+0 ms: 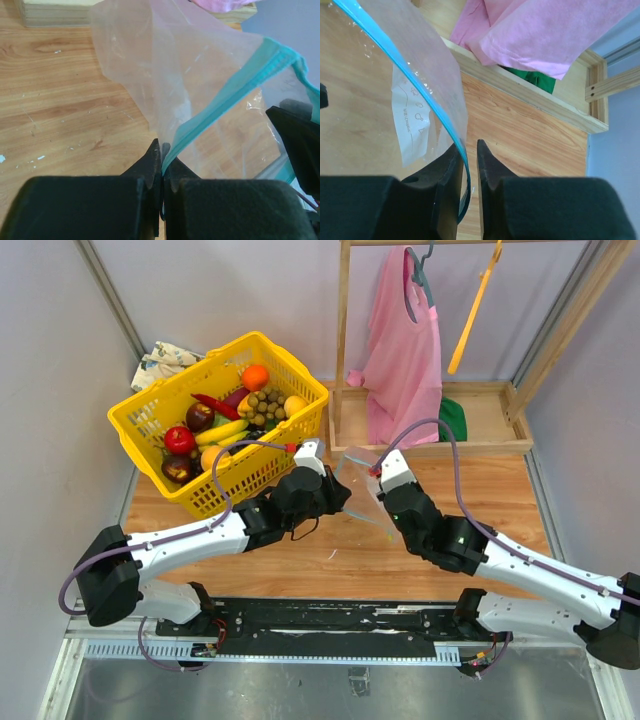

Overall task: Place the food in the zip-top bag and seal the zipper
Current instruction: Open the zipper of the food storage bag.

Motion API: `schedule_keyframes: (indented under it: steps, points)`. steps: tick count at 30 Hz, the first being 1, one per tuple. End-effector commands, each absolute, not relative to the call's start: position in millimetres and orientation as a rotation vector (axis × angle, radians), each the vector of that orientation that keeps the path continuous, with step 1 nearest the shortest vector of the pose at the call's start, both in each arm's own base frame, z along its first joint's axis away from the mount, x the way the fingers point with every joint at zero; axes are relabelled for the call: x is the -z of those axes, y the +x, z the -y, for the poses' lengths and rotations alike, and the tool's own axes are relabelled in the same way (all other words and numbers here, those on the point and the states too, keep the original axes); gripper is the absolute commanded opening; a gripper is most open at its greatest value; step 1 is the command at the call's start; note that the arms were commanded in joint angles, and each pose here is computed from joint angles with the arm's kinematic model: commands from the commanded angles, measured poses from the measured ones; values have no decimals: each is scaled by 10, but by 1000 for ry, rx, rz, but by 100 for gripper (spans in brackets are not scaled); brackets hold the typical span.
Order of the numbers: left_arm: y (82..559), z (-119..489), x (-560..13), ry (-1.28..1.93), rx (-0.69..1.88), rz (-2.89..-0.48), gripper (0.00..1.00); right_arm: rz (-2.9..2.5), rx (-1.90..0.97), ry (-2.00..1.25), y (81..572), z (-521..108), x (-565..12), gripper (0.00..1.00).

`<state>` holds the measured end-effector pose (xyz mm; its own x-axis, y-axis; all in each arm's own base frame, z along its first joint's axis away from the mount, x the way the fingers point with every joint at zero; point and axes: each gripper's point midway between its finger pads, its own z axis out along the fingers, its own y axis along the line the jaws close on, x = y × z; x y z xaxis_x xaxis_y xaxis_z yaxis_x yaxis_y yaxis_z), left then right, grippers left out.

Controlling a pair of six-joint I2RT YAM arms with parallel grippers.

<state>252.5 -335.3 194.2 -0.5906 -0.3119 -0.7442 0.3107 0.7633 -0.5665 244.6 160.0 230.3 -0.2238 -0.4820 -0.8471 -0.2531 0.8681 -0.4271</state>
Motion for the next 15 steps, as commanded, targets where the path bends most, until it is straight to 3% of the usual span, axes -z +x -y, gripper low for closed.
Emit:
schedule_keyframes:
  steps: [1, 3, 10, 15]
  points:
    - [2602, 3262, -1912, -13, 798, -2024, 0, -1823, 273, -531, 2393, -1470, -2415, 8]
    - [2625, 3212, -1879, -11, 756, -2031, 0, -1810, 323, -504, 2396, -1363, -2505, 1]
    - [2671, 3081, -1748, 6, 642, -2061, 0, -1749, 422, -351, 2363, -1009, -2796, 1]
    - [2646, 3184, -1812, 46, 711, -2033, 0, -1738, 309, -444, 2378, -1222, -2710, 1]
